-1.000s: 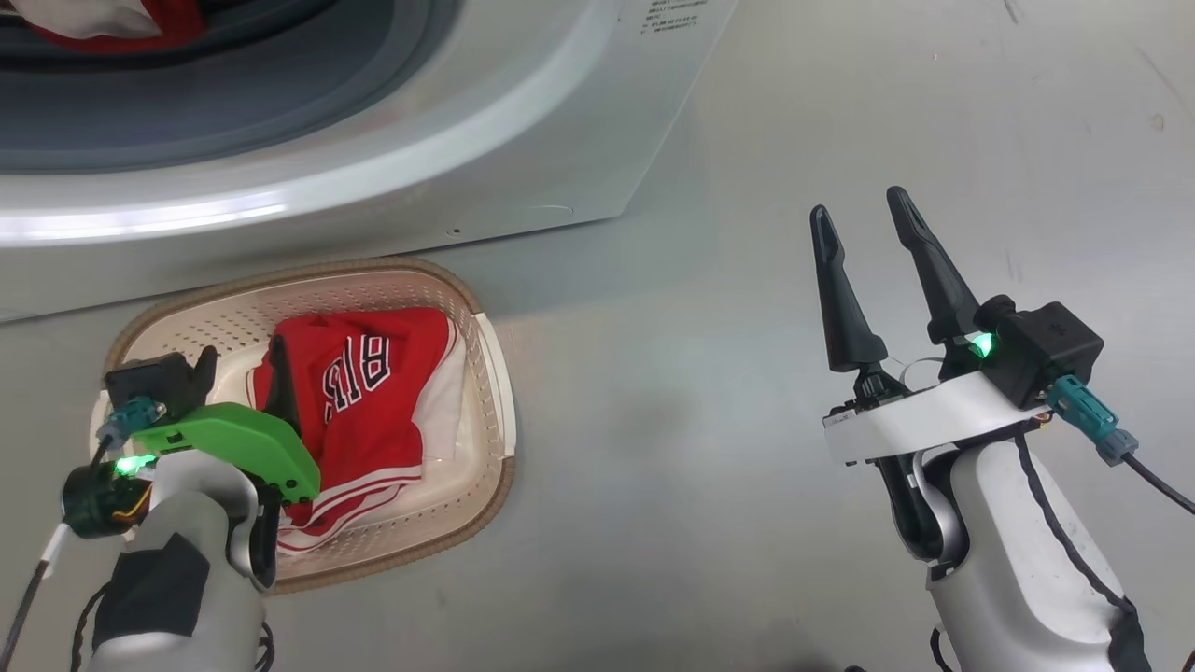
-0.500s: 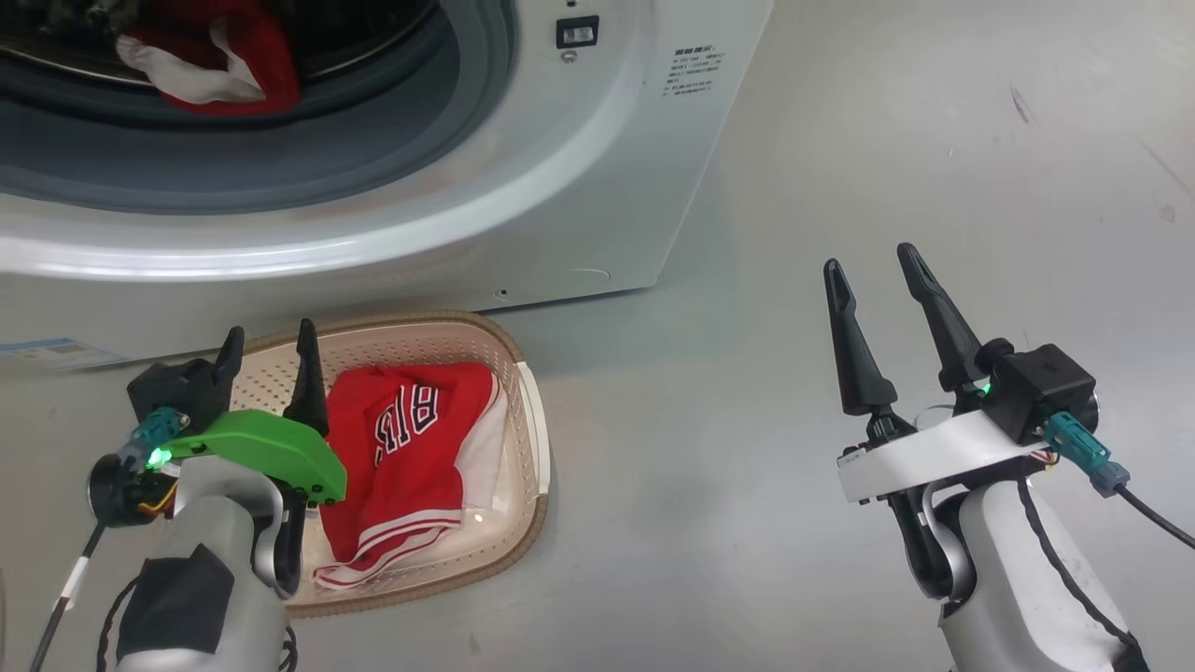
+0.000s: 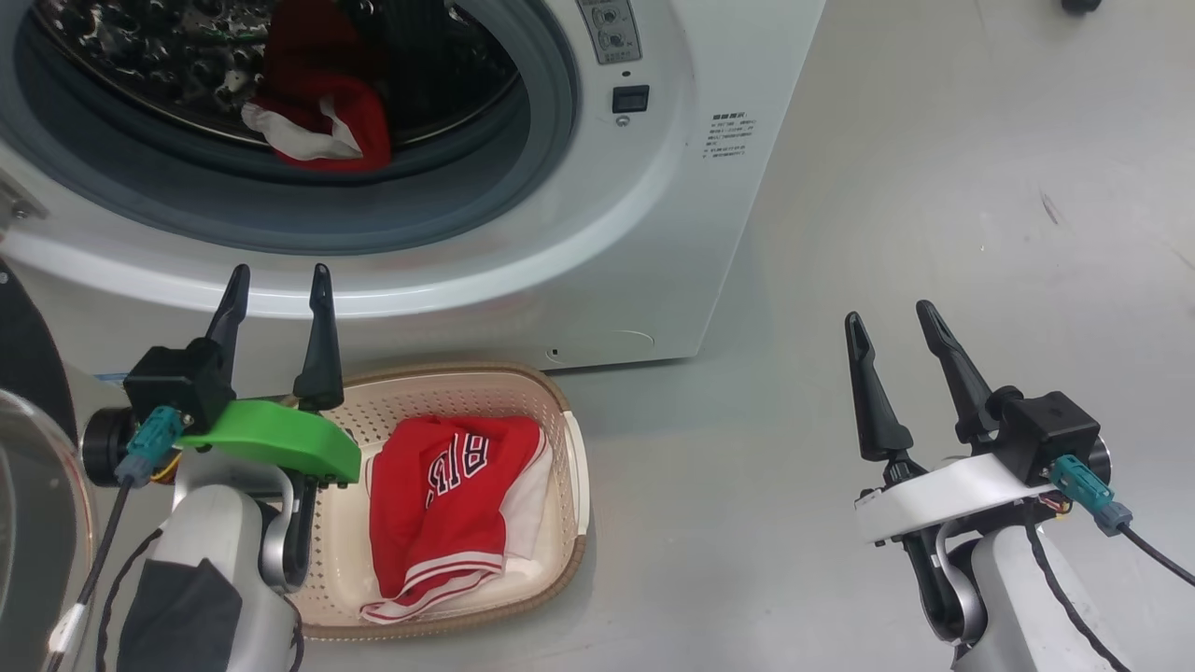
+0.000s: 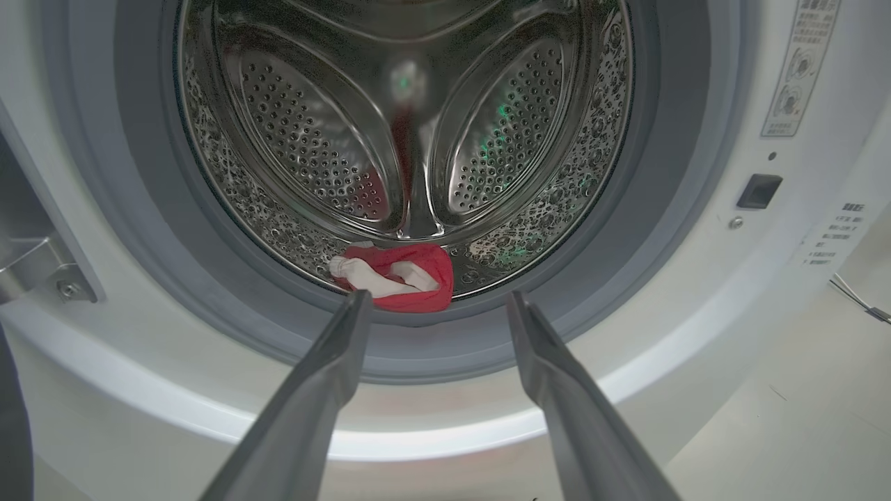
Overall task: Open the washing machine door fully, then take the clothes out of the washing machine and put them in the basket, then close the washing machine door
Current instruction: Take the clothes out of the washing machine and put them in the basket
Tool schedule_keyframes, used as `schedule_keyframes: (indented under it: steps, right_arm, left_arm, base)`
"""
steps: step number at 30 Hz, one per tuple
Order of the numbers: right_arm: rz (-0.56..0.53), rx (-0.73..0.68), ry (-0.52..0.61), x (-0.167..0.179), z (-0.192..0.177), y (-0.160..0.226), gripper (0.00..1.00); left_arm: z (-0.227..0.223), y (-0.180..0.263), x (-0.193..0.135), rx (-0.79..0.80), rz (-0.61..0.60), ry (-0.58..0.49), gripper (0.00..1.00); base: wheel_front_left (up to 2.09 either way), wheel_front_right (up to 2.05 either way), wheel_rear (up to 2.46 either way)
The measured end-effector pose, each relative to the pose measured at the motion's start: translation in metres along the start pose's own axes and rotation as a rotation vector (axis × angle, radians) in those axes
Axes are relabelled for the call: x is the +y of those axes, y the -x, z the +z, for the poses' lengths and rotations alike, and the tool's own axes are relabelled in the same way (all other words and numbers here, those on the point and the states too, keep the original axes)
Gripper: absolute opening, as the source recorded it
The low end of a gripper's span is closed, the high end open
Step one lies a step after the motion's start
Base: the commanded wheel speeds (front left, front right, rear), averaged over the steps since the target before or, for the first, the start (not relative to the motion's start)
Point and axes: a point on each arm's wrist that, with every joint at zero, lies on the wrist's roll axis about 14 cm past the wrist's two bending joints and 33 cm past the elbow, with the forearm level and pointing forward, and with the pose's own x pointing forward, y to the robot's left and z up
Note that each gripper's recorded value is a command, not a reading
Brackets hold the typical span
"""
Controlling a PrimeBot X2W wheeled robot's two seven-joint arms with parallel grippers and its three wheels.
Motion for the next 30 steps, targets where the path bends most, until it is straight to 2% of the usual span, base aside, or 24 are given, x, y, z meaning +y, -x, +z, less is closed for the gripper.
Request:
schedule_keyframes:
  steps: [9,30]
  right_arm:
    - [0.029,-0.039,-0.001,0.012,0.015,0.008,1.0]
    - [0.006,-0.032,-0.002,0.015,0.014,0.05,1.0]
  left_arm:
    - [0.03,0.033,-0.003,-0.087,0.001,-0.014,1.0]
    - [0.017,0.113,-0.019,-0.062,0.0,-0.016,1.0]
  base:
    - [0.0,0.0,0.0]
    - [0.0,0.0,0.0]
